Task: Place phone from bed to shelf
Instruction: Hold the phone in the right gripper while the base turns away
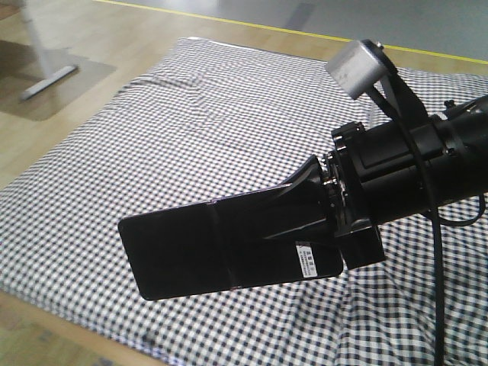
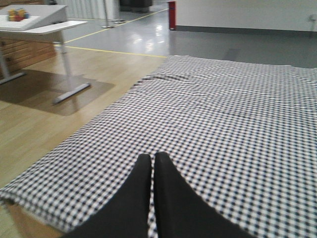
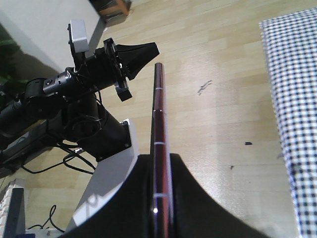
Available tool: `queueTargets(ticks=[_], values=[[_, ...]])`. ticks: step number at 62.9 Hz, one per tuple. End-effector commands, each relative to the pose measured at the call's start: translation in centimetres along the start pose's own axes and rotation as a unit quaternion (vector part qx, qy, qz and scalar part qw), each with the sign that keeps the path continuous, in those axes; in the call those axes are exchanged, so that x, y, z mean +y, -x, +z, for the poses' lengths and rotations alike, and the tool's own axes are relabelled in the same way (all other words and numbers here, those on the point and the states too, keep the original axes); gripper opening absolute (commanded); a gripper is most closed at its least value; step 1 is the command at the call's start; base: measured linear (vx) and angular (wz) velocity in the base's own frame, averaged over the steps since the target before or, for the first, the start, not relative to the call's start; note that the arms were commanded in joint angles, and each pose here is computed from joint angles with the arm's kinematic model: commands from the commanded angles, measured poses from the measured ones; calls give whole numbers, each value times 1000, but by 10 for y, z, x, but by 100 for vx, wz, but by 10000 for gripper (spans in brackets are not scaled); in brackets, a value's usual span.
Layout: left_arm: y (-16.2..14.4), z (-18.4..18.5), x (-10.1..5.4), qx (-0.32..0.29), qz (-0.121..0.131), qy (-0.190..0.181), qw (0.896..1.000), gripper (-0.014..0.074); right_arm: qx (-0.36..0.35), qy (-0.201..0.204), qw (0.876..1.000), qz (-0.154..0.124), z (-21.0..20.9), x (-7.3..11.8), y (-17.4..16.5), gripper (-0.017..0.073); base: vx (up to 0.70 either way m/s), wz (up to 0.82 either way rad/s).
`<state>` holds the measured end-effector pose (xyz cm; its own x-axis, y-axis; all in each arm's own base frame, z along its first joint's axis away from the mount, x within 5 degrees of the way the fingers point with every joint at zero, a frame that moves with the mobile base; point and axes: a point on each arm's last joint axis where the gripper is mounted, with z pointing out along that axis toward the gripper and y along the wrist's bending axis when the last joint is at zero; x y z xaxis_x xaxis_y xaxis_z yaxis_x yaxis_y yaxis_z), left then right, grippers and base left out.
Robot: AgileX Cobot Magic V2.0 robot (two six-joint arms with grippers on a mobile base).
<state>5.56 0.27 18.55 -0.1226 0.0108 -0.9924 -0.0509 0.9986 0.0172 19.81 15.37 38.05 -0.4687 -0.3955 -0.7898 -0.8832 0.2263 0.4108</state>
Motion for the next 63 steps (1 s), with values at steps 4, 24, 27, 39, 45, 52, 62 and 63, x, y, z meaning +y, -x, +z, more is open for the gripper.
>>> queueTargets(ticks=[4,24,27,39,45,52,62,63], values=[[4,0,0,-35,-5,1,999,1,-29,39,999,-11,-9,18,9,-2,-9,47],[4,0,0,-35,-5,1,999,1,-29,39,999,-11,-9,18,9,-2,-10,52],[4,0,0,-35,-5,1,999,1,-29,39,999,-11,-9,18,9,-2,-11,58],[4,0,0,-35,-5,1,999,1,-29,39,999,-11,-9,18,9,-2,-12,62],[4,0,0,-35,-5,1,999,1,-29,39,999,-11,-9,18,9,-2,-13,63],[4,0,0,-35,-5,1,999,1,-29,39,999,-11,-9,18,9,-2,-13,63],[4,0,0,-35,-5,1,999,1,-29,39,999,-11,-9,18,9,-2,-13,64],[4,0,0,-35,-5,1,999,1,-29,39,999,-11,-9,18,9,-2,-12,65]])
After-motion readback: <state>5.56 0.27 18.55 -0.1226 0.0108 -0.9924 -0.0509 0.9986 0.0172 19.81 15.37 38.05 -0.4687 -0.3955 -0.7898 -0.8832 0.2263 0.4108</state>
